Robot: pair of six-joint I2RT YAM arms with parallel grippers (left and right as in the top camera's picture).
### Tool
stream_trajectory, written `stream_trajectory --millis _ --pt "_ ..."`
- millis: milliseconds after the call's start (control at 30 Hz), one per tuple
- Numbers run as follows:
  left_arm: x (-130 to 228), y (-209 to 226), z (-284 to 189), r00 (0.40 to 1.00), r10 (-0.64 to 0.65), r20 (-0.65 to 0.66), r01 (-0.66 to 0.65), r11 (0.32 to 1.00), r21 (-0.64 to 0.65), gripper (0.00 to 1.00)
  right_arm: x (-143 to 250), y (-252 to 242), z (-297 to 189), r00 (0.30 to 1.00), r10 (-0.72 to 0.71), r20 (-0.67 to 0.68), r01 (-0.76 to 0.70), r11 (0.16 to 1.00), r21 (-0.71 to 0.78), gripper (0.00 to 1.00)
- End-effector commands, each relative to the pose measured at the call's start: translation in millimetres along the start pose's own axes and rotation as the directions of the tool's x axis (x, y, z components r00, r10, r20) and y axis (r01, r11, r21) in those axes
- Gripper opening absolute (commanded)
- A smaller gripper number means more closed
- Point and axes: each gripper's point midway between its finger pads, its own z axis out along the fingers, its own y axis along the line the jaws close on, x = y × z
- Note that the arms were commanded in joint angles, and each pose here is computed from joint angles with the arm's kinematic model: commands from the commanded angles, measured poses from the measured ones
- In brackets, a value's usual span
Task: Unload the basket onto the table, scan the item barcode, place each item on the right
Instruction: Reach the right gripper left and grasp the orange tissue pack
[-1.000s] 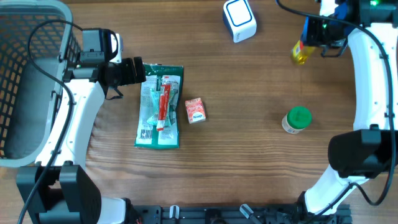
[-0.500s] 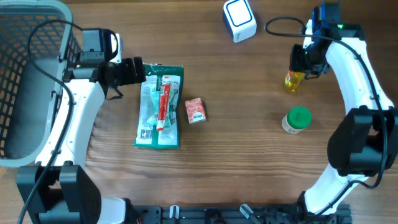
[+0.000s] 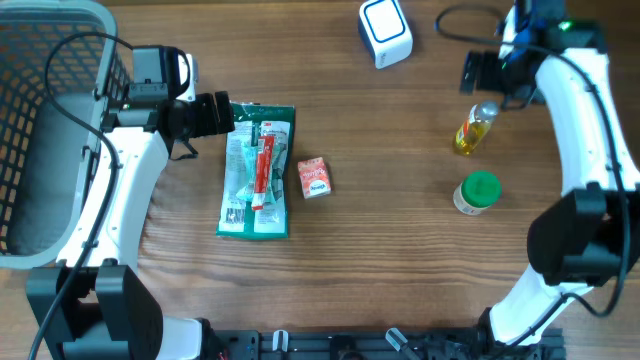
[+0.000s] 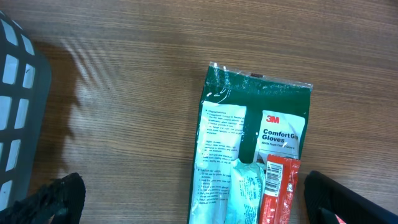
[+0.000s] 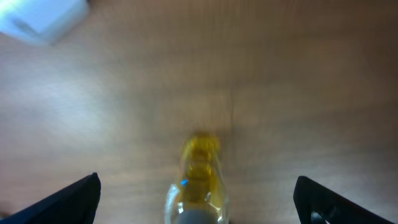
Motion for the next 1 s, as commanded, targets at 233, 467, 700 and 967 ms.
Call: stream_trajectory --millis 233,467,700,967 --pt "-3.9 -0.7 -2.8 1.000 0.014 0.013 -0.014 1.000 0.008 1.00 50.4 150.0 -129.8 0.975 -0.208 0.075 0.218 0.852 -0.476 0.90" --pt "-4.0 -0.7 -2.8 1.000 0.014 0.013 -0.014 1.000 0.008 1.00 137.2 240.6 -92.1 0.938 -0.337 -0.082 0.240 0.803 -0.546 0.88" --pt "-4.0 -0.7 -2.8 1.000 0.014 0.013 -0.014 1.000 0.008 1.00 209.0 302.5 -36.6 0.939 -0.338 -0.065 0.265 0.831 -0.489 0.86" --pt "-4.0 -0.7 -2.8 1.000 0.014 0.013 -0.014 1.000 0.008 1.00 218.6 302.4 1.3 0.925 -0.364 0.112 0.380 0.871 -0.311 1.00"
